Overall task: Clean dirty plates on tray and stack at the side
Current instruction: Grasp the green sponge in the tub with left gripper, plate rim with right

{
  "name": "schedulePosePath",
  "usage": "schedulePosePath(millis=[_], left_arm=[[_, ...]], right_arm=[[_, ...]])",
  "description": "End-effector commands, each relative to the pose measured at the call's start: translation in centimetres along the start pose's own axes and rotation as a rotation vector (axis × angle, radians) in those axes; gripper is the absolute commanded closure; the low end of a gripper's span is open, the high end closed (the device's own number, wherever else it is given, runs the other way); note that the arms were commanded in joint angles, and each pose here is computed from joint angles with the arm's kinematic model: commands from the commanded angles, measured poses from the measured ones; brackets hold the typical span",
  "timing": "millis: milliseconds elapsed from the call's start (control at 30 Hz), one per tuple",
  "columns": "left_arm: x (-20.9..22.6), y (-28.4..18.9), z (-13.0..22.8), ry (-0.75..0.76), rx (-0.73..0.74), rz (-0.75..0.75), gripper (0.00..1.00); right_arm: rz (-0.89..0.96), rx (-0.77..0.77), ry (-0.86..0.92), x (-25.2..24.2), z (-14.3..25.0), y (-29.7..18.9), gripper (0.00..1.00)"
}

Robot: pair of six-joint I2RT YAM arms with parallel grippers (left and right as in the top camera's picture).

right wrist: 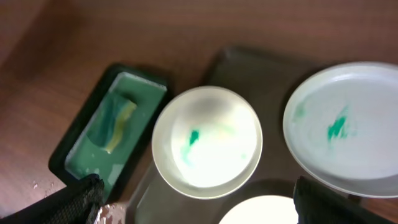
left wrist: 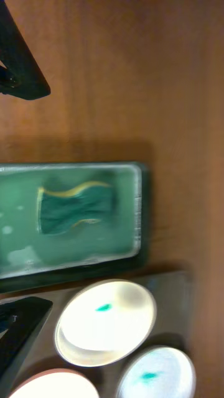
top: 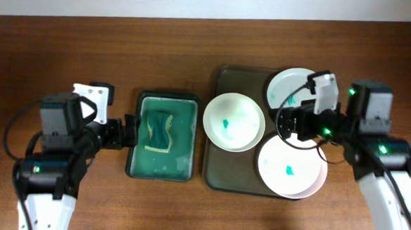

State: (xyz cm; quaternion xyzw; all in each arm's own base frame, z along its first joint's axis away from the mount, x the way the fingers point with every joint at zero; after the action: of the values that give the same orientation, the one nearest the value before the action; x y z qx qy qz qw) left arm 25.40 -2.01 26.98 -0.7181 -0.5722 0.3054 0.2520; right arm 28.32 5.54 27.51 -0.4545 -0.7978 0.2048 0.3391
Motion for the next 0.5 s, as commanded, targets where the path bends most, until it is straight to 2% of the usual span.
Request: schedulePosePath(millis=[0,100,333,367,400,433,467], left_arm=[[-0.6,1.0,-0.2,-0.014,0.046,0.083,0.01],[-1.0,3.6,0.5,-0.014,0.141,0.108,0.01],[-3.8,11.6,4.3,0.017,0.447,0.196,0.0],[-3.7,12.6,4.8,0.011,0.476,0.197,0.19],[-3.5,13.4,5.3,-0.029,0.503,0.179,0.32],[-3.1,14.4,5.7,-0.101,0.53,0.134,0.38],[-2.8,15.1,6.1,-0.16,0.552,0.095,0.51]], right_arm=[[-0.055,0.04,0.034,-0.2,-0.2,1.2,0.02],[-0.066,0.1,0.101,-0.6,0.7,2.1,0.02],[-0.101,0.131,0.182,-0.4,1.1,2.5,0.03],[-0.097,0.141,0.188,-0.4,1.3,2.5,0.08],[-0.091,0.15,0.194,-0.5,1.4,2.5,0.13],[-0.081,0.157,0.197,-0.5,1.6,2.5,0.16],[-0.078,0.159,0.198,-0.6,1.6,2.5,0.18]])
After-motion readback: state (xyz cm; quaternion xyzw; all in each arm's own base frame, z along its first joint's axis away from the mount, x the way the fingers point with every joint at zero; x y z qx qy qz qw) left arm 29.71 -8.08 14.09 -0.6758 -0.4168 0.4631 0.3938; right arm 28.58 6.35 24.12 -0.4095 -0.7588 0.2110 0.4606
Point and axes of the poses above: each gripper's point midway between its finger pads, its own y axis out along the fingers, its own x axis along the line the jaws close on, z = x × y, the point moved 6 cm from there along -y, back along the fingers, and after that the axes turned 2 degrees about y, right-handed, at the moved point
